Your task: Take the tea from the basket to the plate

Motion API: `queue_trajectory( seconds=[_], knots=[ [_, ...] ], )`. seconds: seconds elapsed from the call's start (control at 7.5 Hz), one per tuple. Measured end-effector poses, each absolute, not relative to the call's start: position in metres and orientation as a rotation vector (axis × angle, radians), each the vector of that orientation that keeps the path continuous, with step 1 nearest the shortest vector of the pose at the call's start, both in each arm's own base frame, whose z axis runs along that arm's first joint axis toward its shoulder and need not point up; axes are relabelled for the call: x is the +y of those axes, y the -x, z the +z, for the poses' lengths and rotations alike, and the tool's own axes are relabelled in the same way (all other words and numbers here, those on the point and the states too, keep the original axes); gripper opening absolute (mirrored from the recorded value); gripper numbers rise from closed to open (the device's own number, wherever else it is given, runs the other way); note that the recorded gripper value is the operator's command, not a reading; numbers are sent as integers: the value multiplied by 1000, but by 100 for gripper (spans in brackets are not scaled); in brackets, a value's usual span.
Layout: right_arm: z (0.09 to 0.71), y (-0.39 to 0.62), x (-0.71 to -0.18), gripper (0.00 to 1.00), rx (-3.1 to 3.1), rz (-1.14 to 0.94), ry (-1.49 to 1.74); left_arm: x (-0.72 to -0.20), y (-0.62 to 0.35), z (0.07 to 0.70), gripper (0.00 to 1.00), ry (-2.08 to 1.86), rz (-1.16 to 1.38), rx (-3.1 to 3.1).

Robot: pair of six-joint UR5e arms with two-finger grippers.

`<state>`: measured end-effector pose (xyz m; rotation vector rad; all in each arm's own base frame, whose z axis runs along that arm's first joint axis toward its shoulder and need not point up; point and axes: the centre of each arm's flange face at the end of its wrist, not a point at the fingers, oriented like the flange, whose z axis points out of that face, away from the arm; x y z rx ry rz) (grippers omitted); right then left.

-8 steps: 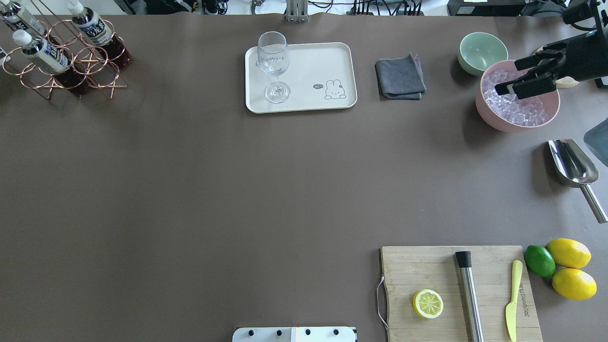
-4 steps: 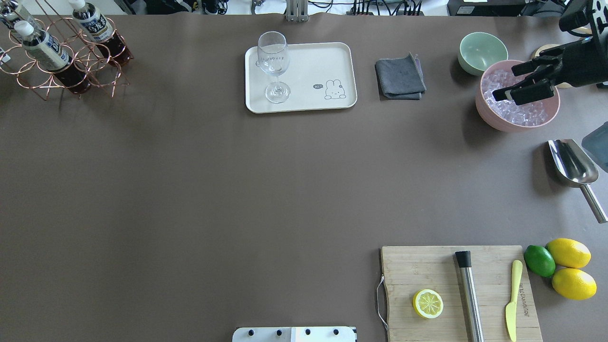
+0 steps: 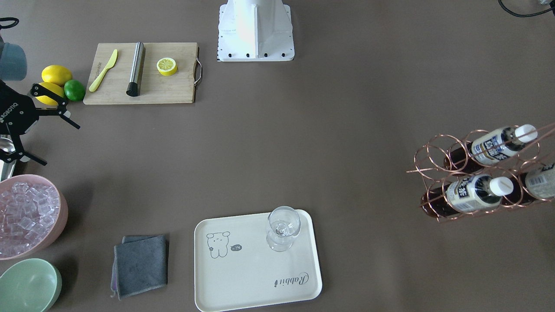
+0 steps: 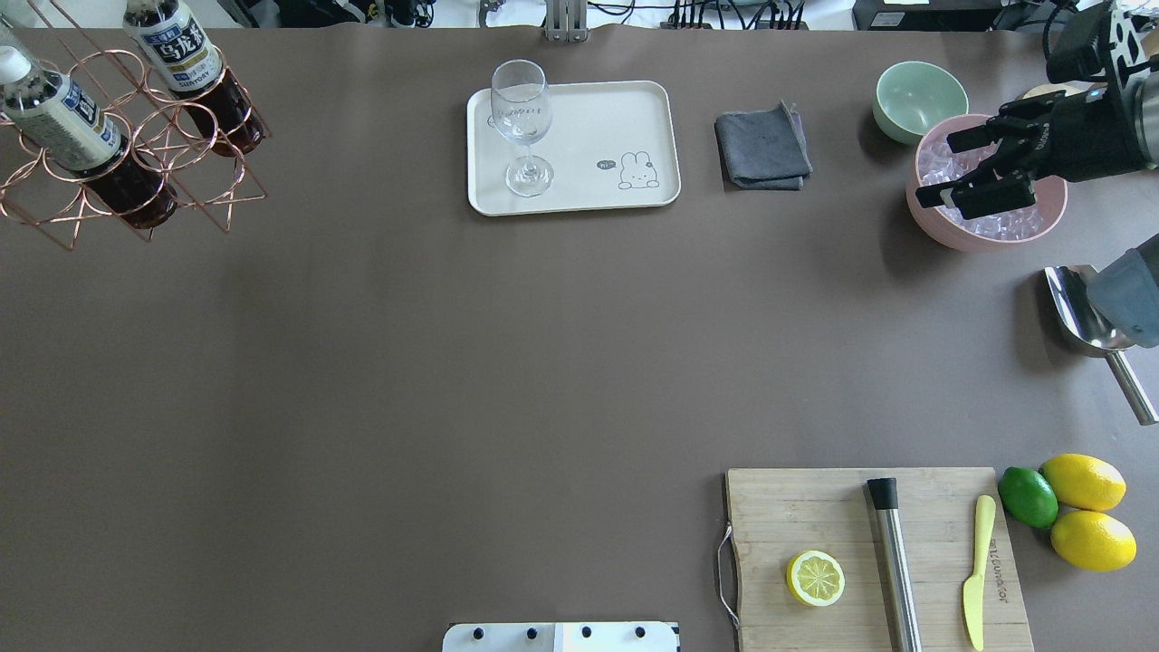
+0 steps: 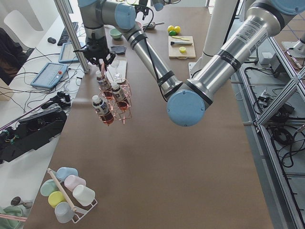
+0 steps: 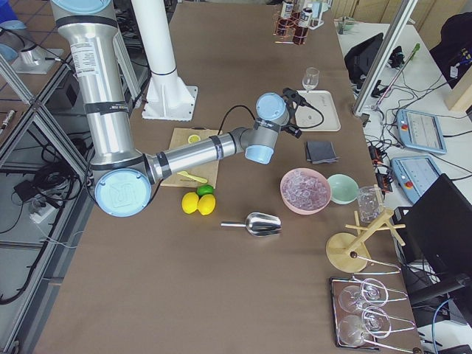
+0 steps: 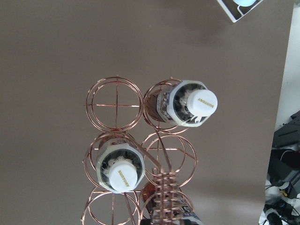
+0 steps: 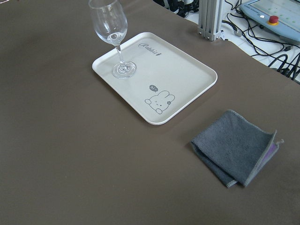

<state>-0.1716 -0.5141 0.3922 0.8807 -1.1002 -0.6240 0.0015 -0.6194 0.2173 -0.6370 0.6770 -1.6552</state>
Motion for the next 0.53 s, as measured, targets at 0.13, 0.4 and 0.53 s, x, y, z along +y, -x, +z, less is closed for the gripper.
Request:
queue_trajectory(
  seconds=[0.13, 0.4, 0.53],
  knots=[
    [390, 177, -509, 100, -1108, -644, -909, -577, -7, 178, 0, 661, -1682, 705],
    [383, 186, -505, 100, -1116, -665, -938, -499, -63, 108, 0, 765, -1653, 758],
    [385, 184, -506, 100, -1107, -659, -944, -459, -84, 79, 0, 802, -1637, 792]
  ],
)
